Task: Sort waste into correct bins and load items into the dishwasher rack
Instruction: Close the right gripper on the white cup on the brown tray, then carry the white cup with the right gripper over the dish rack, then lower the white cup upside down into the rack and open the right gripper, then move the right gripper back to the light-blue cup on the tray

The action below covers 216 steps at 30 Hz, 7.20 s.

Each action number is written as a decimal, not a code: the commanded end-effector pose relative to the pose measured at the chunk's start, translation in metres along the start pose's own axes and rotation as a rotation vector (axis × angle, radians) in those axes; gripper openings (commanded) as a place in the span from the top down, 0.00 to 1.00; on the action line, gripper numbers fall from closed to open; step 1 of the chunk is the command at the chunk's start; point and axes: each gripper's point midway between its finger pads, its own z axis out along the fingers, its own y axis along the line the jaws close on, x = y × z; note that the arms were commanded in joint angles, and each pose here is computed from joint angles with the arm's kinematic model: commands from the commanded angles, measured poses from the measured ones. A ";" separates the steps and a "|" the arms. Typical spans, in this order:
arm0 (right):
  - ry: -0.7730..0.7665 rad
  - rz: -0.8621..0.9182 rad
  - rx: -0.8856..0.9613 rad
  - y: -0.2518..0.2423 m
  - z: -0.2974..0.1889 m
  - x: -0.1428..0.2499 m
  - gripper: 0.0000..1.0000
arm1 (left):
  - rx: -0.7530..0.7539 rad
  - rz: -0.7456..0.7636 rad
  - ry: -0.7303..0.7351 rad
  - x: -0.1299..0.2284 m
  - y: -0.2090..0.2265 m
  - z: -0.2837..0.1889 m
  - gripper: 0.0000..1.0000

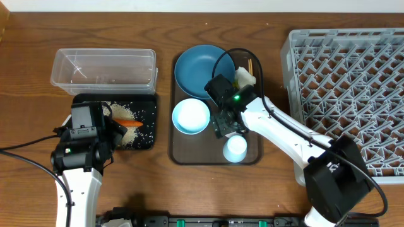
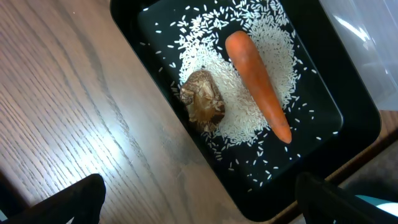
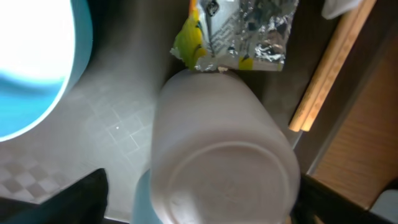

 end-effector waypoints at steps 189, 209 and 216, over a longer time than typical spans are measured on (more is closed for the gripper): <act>-0.339 1.374 0.200 -0.523 -0.053 0.112 0.89 | -0.001 0.006 -0.018 -0.005 0.000 -0.004 0.02; -0.588 1.183 -0.076 -0.498 -0.103 0.035 0.89 | -0.001 0.006 -0.018 -0.005 0.000 -0.004 0.02; -0.802 0.947 -0.160 -0.430 -0.203 -0.022 0.62 | -0.001 0.006 -0.018 -0.005 0.000 -0.004 0.02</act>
